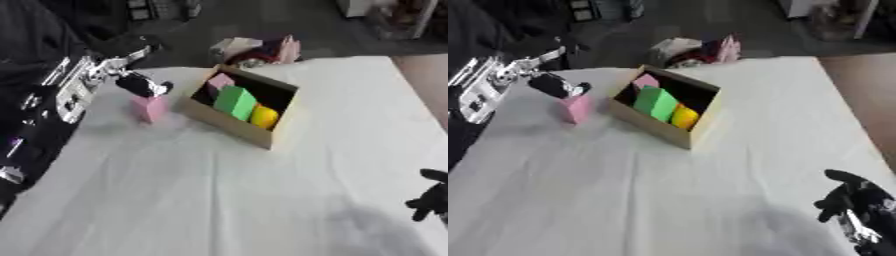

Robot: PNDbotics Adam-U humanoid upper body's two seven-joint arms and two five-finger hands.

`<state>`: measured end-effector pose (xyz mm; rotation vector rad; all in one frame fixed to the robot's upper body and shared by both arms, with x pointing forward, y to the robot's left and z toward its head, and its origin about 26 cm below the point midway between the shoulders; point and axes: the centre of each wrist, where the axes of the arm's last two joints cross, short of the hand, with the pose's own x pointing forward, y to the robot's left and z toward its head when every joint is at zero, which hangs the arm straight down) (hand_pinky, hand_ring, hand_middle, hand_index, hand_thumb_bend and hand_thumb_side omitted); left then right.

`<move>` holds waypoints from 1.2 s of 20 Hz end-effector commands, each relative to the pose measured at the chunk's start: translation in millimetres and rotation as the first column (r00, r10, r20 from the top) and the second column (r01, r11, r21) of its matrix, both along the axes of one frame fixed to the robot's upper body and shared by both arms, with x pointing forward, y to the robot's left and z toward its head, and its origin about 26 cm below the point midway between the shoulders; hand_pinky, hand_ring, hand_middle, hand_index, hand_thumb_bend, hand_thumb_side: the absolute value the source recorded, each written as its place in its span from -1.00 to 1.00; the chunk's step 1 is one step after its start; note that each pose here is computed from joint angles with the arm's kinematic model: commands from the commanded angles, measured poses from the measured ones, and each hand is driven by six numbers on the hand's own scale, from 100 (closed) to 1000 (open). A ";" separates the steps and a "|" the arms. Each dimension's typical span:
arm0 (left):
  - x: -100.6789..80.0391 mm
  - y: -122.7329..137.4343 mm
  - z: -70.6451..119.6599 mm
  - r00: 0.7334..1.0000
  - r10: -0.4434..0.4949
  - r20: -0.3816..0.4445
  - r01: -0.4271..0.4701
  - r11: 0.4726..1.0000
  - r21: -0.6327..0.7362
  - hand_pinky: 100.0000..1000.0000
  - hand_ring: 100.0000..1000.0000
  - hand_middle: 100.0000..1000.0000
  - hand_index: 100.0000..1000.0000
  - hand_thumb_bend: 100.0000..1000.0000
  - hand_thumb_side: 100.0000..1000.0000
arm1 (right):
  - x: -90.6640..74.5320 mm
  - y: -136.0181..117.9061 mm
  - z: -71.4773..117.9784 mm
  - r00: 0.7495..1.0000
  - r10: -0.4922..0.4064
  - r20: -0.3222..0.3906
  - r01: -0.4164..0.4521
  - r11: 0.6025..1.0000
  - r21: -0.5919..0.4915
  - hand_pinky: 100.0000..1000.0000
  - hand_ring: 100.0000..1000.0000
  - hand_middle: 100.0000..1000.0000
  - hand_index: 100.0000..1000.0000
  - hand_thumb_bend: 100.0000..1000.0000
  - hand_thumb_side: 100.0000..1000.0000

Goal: Pick up objects on the table and place them in the box.

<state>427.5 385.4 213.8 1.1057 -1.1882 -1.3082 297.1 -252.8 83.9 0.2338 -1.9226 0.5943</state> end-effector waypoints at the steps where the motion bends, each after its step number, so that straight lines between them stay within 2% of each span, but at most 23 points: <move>1: 2.7 22.2 -1.5 0.994 0.107 -0.002 -0.107 0.994 0.003 0.63 0.64 0.75 0.89 -0.55 -0.05 | 0.8 -4.0 4.6 1.000 -0.004 0.017 0.004 1.000 -0.020 0.31 -0.19 -0.13 0.64 -1.00 -0.27; 3: 5.2 26.9 -12.8 0.990 0.137 -0.025 -0.137 0.991 -0.005 0.62 0.63 0.73 0.89 -0.61 0.03 | 0.9 -3.6 4.7 1.000 -0.003 0.018 0.003 1.000 -0.019 0.31 -0.19 -0.13 0.64 -1.00 -0.27; 8: 7.7 31.0 -32.4 0.984 0.166 -0.066 -0.168 0.986 -0.018 0.61 0.60 0.71 0.88 -0.59 0.09 | 1.2 -3.0 4.9 1.000 -0.001 0.018 0.001 1.000 -0.017 0.31 -0.19 -0.13 0.64 -1.00 -0.27; 10: 8.3 30.7 -37.7 0.982 0.170 -0.082 -0.172 0.985 -0.015 0.61 0.60 0.71 0.87 -0.60 0.19 | 1.3 -2.8 5.0 1.000 -0.001 0.019 0.001 1.000 -0.016 0.31 -0.19 -0.13 0.64 -1.00 -0.27; 12: 8.6 30.2 -42.0 0.980 0.171 -0.098 -0.173 0.985 -0.011 0.61 0.60 0.71 0.87 -0.54 0.38 | 1.3 -2.9 5.0 1.000 -0.001 0.019 0.001 1.000 -0.015 0.31 -0.19 -0.14 0.64 -1.00 -0.27; 19: 9.2 27.7 -52.9 0.976 0.184 -0.114 -0.185 0.983 -0.003 0.58 0.56 0.68 0.87 -0.52 0.45 | 1.3 -2.9 4.6 1.000 -0.001 0.017 0.001 1.000 -0.017 0.31 -0.20 -0.13 0.64 -1.00 -0.26; 21: 9.3 26.4 -56.5 0.976 0.187 -0.108 -0.189 0.982 -0.009 0.54 0.50 0.62 0.84 -0.56 0.29 | 1.3 -2.9 4.3 1.000 0.000 0.016 0.001 1.000 -0.018 0.31 -0.20 -0.13 0.64 -1.00 -0.26; 22: 9.3 25.5 -58.8 0.977 0.188 -0.104 -0.190 0.982 -0.016 0.52 0.45 0.58 0.82 -0.59 0.12 | 1.3 -2.8 4.1 1.000 0.000 0.016 0.000 1.000 -0.018 0.31 -0.20 -0.13 0.64 -1.00 -0.26; 24: 9.4 23.4 -63.2 0.978 0.188 -0.093 -0.192 0.981 -0.032 0.45 0.30 0.44 0.76 -0.62 -0.37 | 1.4 -2.8 4.0 1.000 -0.001 0.015 0.001 1.000 -0.018 0.31 -0.20 -0.13 0.64 -1.00 -0.26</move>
